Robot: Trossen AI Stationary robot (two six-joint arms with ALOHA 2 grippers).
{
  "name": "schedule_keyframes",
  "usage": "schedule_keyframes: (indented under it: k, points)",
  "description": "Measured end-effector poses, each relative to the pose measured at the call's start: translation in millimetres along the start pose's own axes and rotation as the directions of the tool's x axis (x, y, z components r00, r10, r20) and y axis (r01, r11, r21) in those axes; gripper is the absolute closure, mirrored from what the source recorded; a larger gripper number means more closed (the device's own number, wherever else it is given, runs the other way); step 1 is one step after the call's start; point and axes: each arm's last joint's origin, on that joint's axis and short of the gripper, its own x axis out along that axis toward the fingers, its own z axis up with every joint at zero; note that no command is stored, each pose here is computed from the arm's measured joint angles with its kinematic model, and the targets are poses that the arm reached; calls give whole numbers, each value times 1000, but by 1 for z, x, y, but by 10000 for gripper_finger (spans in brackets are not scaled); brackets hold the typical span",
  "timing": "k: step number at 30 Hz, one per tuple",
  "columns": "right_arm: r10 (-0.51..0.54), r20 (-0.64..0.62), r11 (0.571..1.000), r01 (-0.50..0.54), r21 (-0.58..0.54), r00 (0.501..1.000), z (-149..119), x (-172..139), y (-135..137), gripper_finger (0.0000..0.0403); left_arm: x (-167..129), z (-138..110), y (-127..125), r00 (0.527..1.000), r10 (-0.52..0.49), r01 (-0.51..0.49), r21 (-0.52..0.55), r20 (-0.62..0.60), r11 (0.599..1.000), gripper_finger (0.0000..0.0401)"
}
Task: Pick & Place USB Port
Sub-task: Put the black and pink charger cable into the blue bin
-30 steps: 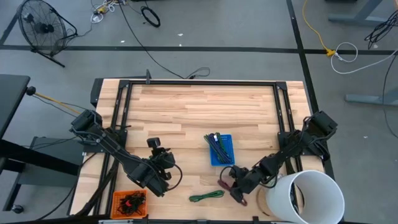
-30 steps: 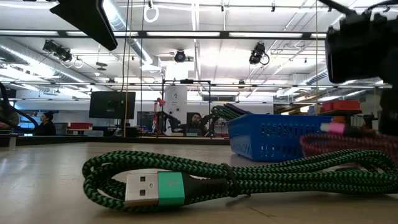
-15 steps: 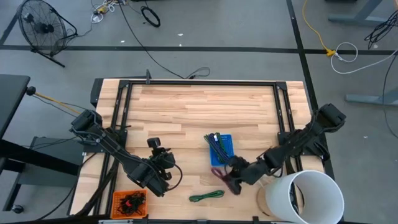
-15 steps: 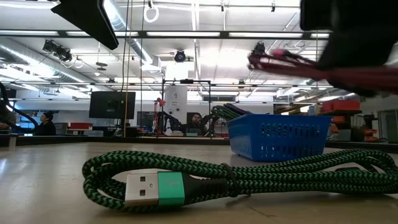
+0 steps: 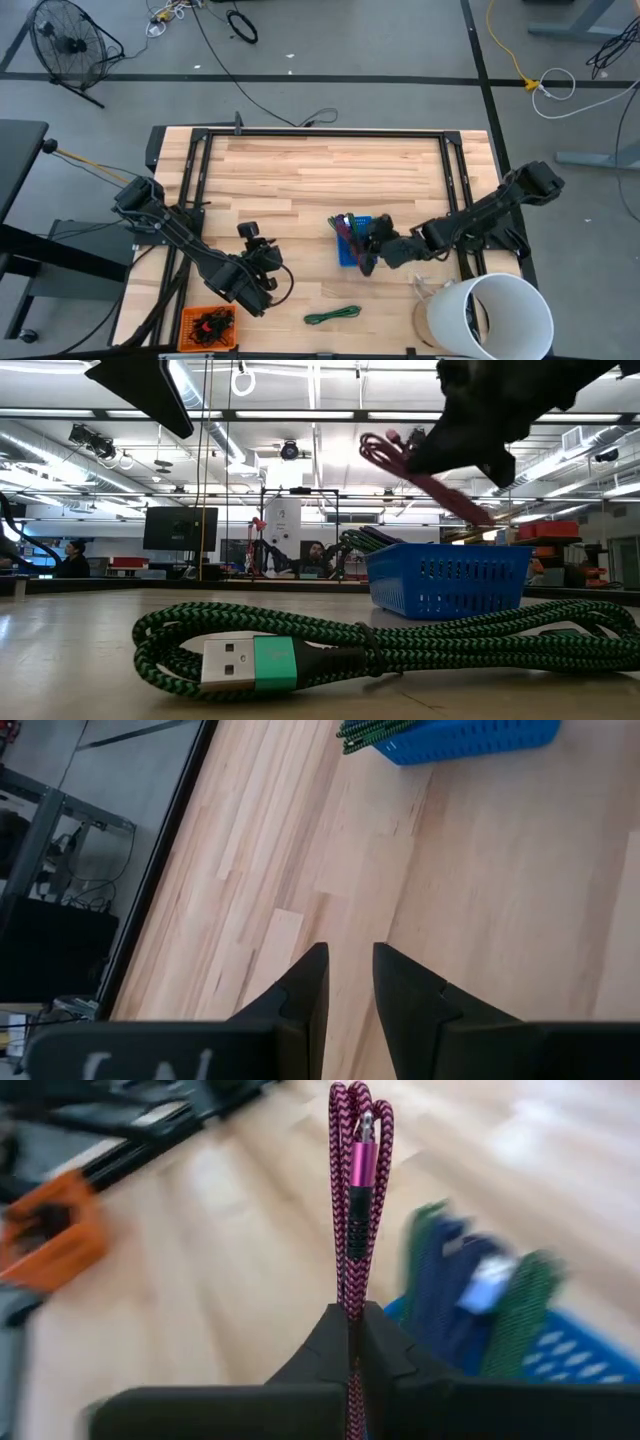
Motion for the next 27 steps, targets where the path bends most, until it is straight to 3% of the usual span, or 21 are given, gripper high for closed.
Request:
schedule_keyframes:
  k: [4, 13, 27]
  points:
    - [-122, 39, 992, 122, -18, 992, 4, 4, -12, 403, 0, 0, -1, 1000, -4, 4, -6, 4, 1000, 316]
    - [-244, 51, 968, 246, -51, 968, 10, 11, -28, 403, 0, 1, -1, 1000, -6, 6, -9, 5, 1000, 316]
    - [-297, 18, 953, 298, -49, 955, -2, 26, -33, 403, 0, 2, -2, 1000, -13, 14, -21, 12, 1000, 316]
